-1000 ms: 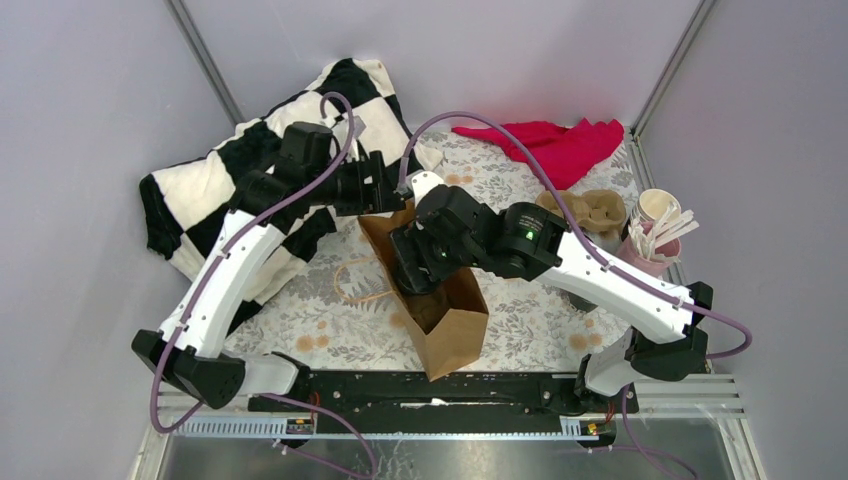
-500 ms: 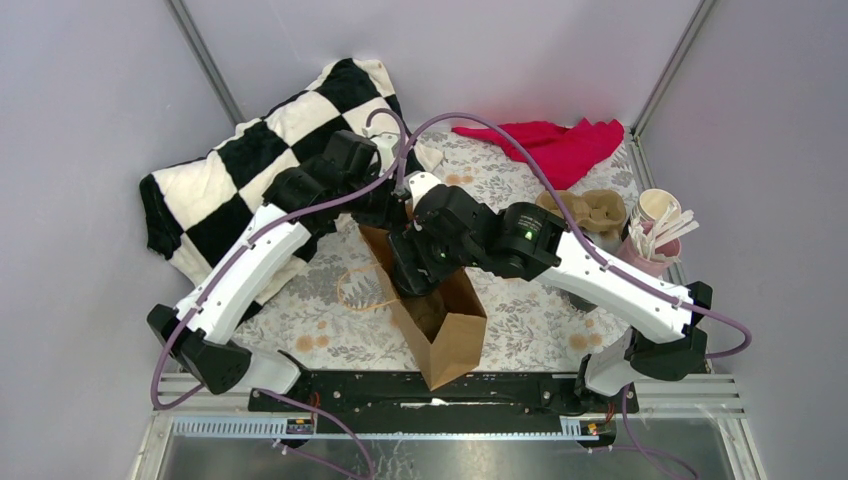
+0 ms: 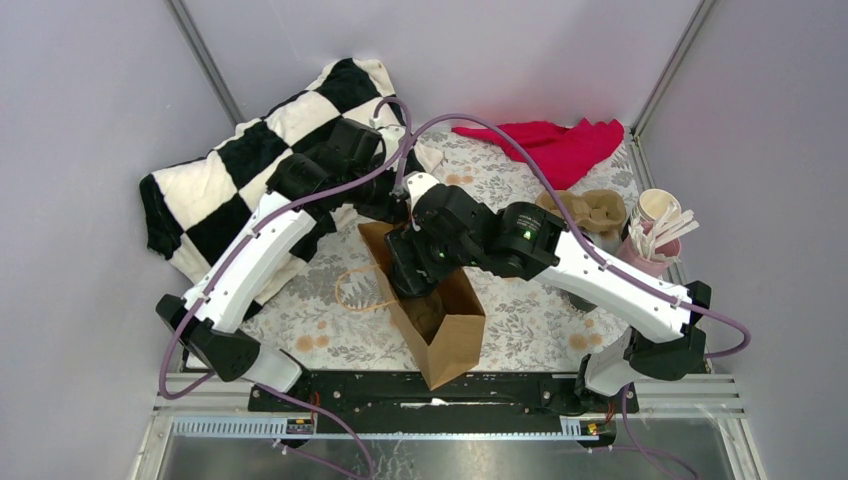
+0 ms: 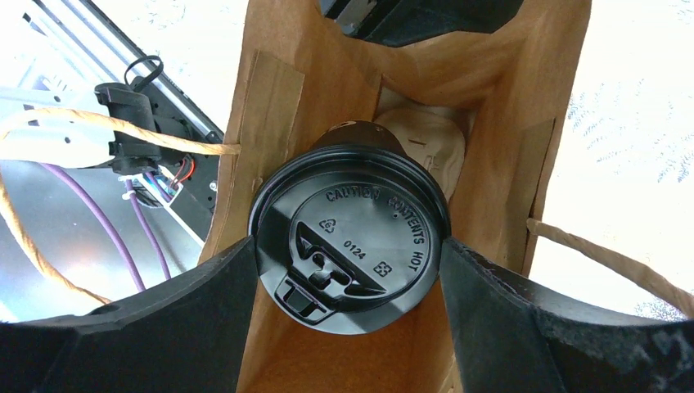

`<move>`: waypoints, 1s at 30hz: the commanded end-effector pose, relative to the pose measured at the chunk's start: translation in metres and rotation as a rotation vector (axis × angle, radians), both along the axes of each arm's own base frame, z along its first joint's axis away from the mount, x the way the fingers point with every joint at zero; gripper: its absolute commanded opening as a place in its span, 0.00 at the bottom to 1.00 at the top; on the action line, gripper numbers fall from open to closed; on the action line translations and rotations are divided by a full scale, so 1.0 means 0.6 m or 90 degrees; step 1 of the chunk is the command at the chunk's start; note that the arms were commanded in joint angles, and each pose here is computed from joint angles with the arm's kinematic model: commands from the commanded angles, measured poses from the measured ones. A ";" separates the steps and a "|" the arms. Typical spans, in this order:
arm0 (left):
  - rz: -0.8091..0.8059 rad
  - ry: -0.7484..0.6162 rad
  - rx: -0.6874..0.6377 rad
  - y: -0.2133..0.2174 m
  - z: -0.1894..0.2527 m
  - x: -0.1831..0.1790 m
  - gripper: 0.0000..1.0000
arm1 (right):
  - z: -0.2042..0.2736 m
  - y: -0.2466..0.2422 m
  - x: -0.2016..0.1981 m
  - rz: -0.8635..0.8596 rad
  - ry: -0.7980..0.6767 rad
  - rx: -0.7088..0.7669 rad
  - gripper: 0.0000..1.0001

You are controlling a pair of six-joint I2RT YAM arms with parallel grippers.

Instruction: Pack the takeout coffee

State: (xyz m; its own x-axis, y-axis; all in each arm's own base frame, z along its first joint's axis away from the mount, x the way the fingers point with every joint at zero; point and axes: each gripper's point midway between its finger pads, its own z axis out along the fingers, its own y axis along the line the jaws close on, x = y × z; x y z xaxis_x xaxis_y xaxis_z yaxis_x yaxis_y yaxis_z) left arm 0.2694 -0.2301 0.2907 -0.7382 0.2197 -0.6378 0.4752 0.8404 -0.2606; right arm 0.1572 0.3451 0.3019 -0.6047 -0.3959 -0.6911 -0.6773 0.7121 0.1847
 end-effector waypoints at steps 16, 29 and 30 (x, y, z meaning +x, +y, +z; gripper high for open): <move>0.151 -0.067 -0.027 0.020 0.061 0.048 0.00 | 0.017 0.011 0.027 0.016 -0.043 -0.079 0.68; 0.260 -0.008 -0.125 0.013 0.059 0.037 0.00 | 0.063 0.059 0.051 -0.037 -0.059 0.009 0.65; 0.267 -0.010 -0.132 0.015 0.062 0.035 0.00 | 0.056 0.047 0.059 -0.059 -0.067 -0.015 0.65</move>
State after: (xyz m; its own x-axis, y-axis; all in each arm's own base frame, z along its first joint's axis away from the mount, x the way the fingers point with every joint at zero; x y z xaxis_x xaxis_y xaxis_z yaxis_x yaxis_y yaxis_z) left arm 0.2896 -0.2247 0.3067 -0.7745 -0.1051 -0.6238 0.1721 0.9140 -0.3675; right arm 0.1761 0.3720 0.3112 -0.5788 -0.4653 -0.6697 -0.6941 0.7121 0.1052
